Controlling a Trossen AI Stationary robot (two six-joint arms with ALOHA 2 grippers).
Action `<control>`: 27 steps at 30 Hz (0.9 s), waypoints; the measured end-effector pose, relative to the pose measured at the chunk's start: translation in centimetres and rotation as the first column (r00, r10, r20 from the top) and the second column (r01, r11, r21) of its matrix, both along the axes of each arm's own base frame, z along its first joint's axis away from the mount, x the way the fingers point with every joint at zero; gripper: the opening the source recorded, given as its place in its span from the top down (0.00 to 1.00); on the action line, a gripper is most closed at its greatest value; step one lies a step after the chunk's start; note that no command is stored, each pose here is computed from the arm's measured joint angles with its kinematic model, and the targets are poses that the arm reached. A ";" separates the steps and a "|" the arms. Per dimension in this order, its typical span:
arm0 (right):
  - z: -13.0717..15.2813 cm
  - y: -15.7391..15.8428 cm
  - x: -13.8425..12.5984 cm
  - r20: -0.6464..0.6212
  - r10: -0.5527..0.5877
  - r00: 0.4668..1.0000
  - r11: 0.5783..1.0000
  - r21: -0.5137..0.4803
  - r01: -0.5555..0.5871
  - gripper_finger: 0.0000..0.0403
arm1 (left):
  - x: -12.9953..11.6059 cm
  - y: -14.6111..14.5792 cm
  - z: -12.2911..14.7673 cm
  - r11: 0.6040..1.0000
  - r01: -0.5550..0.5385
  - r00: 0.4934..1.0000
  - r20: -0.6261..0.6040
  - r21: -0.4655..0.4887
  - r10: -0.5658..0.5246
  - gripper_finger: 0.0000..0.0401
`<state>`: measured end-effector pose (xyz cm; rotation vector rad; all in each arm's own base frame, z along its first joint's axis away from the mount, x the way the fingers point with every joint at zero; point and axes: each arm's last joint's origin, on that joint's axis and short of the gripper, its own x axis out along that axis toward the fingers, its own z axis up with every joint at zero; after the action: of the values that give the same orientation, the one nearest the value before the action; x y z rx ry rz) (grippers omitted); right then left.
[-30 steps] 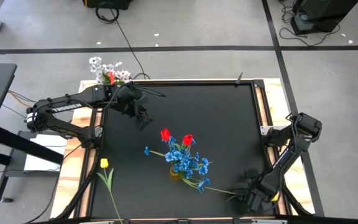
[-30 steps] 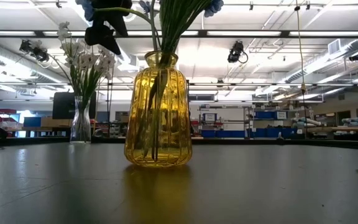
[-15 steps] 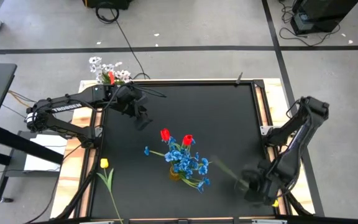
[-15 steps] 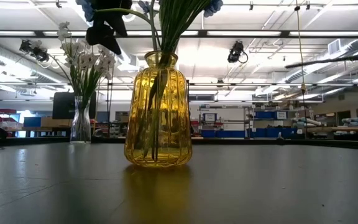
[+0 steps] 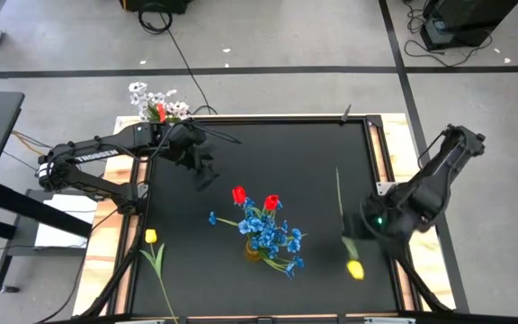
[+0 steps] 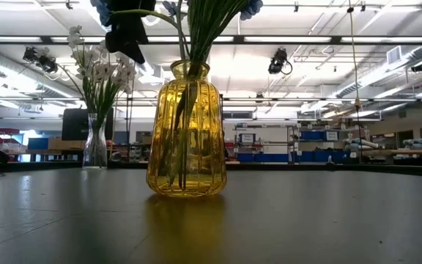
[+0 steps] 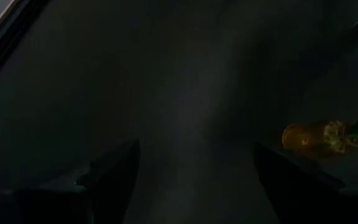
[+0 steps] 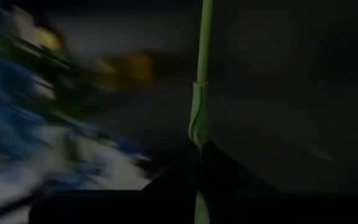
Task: Sort flowers into vase by color
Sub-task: Put the right yellow flower into the transparent vase
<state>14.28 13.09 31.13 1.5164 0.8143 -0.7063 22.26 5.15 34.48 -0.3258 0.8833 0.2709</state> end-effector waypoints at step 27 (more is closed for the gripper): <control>5.0 -12.6 15.1 0.630 -0.394 0.669 0.845 0.534 -0.005 0.93 | -2.0 -0.9 6.2 0.786 0.197 0.845 0.306 0.586 -0.440 0.21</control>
<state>29.40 0.53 36.09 2.1740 0.1945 0.0299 20.27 4.27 40.73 0.2948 0.3803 0.1016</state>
